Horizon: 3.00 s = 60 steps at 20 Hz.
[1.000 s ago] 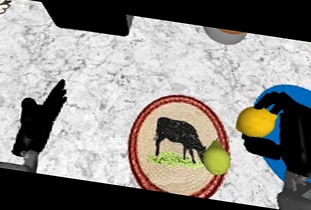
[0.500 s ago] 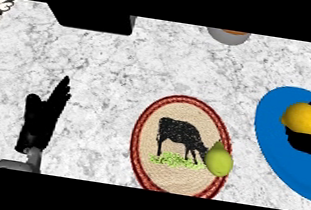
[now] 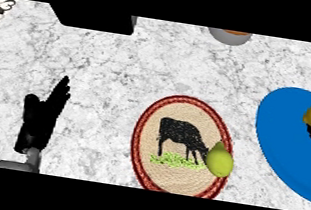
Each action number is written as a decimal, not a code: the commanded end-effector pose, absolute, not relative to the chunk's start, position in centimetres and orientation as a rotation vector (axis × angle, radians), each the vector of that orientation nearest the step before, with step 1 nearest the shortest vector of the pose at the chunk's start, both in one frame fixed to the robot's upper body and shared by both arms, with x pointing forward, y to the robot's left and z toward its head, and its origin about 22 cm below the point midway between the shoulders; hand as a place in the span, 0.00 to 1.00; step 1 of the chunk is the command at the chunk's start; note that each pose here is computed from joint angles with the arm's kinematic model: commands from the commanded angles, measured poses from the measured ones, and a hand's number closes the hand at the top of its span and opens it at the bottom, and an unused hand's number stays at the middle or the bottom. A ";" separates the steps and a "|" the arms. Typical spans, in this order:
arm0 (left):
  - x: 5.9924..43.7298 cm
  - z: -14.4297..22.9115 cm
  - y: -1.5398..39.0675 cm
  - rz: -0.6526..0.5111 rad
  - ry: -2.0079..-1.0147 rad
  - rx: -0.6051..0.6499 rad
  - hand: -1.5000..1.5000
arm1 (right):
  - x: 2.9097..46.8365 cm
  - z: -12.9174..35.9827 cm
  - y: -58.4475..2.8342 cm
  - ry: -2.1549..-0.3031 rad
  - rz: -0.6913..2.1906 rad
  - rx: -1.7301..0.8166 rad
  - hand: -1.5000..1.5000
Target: Pick the lemon from the placemat and place it in the plate
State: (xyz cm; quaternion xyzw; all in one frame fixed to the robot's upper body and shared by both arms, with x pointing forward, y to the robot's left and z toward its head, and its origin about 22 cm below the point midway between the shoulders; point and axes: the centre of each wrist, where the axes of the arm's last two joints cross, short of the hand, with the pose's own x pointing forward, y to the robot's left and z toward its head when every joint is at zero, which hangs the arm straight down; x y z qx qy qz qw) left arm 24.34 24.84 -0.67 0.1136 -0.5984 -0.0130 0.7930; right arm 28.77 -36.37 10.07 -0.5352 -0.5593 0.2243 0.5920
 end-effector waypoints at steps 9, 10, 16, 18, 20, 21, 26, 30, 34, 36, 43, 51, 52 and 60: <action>26.5 -0.2 25.4 -0.046 -1.286 0.241 0.50 | 31.3 5.3 -41.6 -1.000 0.701 -0.928 1.00; 26.5 -0.9 23.9 -0.040 -1.288 0.244 0.50 | 31.5 4.2 -40.5 -0.967 0.713 -0.937 1.00; 25.4 -1.3 24.4 -0.023 -1.300 0.255 0.50 | 30.6 3.6 -44.6 -1.101 0.742 -0.823 0.00; 23.2 -2.3 24.4 -0.032 -1.314 0.248 0.50 | 29.7 3.9 -44.6 -1.246 0.686 -0.767 0.00; 23.5 -1.5 24.7 -0.038 -1.287 0.234 0.50 | 30.7 4.4 -43.1 -1.362 0.595 -0.694 0.00; 23.8 -2.3 24.0 -0.031 -1.270 0.257 0.50 | 31.0 5.3 -44.2 -1.458 0.505 -0.653 0.00; 24.3 -1.5 25.7 -0.025 -1.279 0.250 0.50 | 29.1 4.8 -46.3 -1.625 0.145 -0.524 0.00; 25.1 0.7 26.3 -0.038 -1.285 0.254 0.50 | 26.8 4.6 -50.1 -1.629 0.081 -0.447 0.00; 24.6 -2.2 23.9 -0.036 -1.300 0.251 0.50 | 25.9 4.4 -51.0 -1.639 0.127 -0.380 0.00; 24.3 -0.4 26.4 -0.034 -1.281 0.250 0.50 | 24.5 2.7 -51.4 -1.659 0.117 -0.369 0.00; 24.6 -1.6 26.6 -0.035 -1.267 0.249 0.50 | 25.8 1.1 -48.2 -1.692 0.159 -0.341 0.00; 24.0 0.7 24.4 -0.021 -1.285 0.240 0.50 | 24.0 -0.8 -48.8 -1.599 0.166 -0.470 0.00; 23.8 -1.6 25.6 -0.022 -1.309 0.252 0.50 | 25.1 0.6 -50.0 -1.610 0.171 -0.476 0.00; 26.1 -1.9 23.7 -0.024 -1.276 0.255 0.50 | 24.5 -1.0 -50.6 -1.572 0.147 -0.549 0.00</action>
